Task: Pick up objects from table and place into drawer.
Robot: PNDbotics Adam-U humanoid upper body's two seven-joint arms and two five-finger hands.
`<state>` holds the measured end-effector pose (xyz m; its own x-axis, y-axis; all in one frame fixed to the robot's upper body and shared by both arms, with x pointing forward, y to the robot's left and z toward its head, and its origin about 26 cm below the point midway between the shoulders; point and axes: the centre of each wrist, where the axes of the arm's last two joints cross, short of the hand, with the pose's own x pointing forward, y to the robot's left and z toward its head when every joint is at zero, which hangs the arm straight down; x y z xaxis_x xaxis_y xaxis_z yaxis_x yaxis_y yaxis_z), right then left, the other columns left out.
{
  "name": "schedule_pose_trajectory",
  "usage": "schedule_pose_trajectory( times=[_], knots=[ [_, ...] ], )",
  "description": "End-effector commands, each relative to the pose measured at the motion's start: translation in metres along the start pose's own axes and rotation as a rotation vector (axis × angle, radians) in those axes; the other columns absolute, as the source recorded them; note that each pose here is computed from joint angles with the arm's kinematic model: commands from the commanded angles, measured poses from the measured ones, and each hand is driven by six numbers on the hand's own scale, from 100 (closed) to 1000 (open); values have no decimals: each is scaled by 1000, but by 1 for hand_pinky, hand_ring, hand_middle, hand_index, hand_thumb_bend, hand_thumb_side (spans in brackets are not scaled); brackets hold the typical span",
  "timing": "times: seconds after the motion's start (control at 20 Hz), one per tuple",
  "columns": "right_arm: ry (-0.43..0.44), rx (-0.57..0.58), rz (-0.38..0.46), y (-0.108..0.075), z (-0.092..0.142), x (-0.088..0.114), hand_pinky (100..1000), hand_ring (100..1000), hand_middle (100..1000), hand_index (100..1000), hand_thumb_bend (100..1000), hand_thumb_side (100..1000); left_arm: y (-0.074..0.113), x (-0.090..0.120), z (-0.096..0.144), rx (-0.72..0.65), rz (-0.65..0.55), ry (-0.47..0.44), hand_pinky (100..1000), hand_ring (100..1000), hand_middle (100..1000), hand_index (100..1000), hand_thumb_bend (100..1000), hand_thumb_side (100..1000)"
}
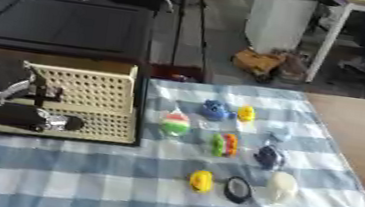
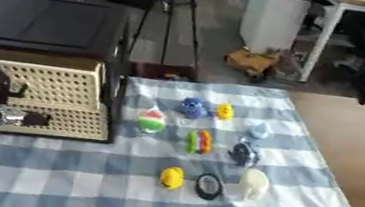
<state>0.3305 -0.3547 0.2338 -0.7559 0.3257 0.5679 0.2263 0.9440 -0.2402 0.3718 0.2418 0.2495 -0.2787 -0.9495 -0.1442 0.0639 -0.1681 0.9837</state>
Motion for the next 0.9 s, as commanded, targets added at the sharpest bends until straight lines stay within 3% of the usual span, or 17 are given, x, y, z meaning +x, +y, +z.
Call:
schedule_pose_trajectory(
  times=[0.05, 0.5, 0.9],
  knots=[
    [-22, -1, 19, -7, -6, 6, 105, 317, 348, 716, 264, 817, 14, -5, 14, 47, -19, 17, 100, 100, 100, 520, 790, 1000],
    [-20, -5, 21, -8, -5, 6, 106, 318, 349, 716, 263, 817, 13, -1, 36, 101, 2, 18, 100, 100, 100, 516, 778, 1000],
    [-17, -6, 22, -8, -4, 5, 106, 318, 349, 716, 262, 816, 12, 1, 40, 109, 21, 21, 100, 100, 100, 537, 773, 1000]
  ],
)
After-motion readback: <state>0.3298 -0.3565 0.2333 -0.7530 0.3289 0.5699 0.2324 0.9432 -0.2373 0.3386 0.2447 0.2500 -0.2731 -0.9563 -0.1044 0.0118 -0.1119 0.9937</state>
